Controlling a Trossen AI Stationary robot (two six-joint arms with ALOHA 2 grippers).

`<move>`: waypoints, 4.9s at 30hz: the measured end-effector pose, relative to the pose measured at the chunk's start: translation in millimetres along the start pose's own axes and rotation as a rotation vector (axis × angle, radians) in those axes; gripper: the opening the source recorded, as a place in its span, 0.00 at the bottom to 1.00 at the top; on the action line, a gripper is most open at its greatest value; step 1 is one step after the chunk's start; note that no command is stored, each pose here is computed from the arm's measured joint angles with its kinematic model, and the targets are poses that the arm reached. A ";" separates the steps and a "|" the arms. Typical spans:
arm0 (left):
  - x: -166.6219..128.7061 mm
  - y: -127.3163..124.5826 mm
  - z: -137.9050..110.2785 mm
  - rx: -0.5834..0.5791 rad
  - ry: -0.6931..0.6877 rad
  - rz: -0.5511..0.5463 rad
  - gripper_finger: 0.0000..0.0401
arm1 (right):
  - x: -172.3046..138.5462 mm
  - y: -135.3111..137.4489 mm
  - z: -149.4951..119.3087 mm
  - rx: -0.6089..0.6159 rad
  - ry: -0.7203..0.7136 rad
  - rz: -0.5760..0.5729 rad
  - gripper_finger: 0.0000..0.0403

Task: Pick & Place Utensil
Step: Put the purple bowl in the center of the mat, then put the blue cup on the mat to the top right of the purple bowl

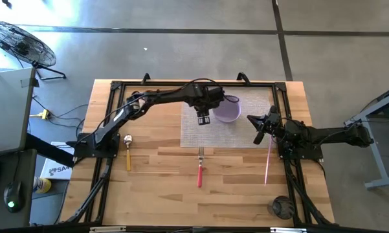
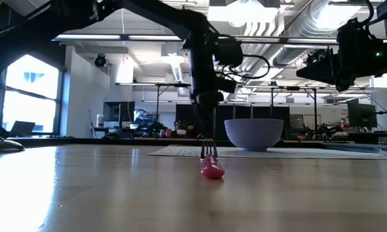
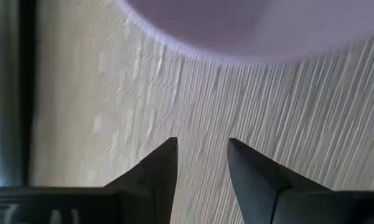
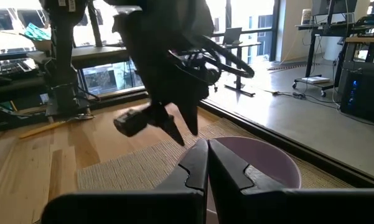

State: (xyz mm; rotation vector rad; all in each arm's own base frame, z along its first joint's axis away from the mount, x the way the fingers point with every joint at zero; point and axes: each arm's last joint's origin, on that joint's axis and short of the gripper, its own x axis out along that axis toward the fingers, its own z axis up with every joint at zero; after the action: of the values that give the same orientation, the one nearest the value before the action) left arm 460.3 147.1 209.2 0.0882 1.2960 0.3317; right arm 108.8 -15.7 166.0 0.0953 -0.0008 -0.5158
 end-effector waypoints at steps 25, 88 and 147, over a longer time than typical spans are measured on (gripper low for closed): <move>5.7 -10.9 15.6 -0.026 -0.194 -0.118 0.32 | 0.0 0.0 -0.1 0.000 0.000 0.000 0.01; -159.9 -150.5 -237.0 -0.055 -0.903 -0.316 0.32 | 0.7 6.4 27.5 0.397 -0.189 0.120 0.00; -117.9 -158.3 -262.2 -0.161 -0.917 -0.465 0.32 | 54.5 193.0 -6.2 0.431 2.369 -0.363 0.98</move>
State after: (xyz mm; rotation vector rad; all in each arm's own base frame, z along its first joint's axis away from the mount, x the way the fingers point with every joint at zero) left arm 213.3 -69.0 207.2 -0.1828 0.3526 -0.0246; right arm 251.5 125.1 176.2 1.0915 2.2550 -0.4806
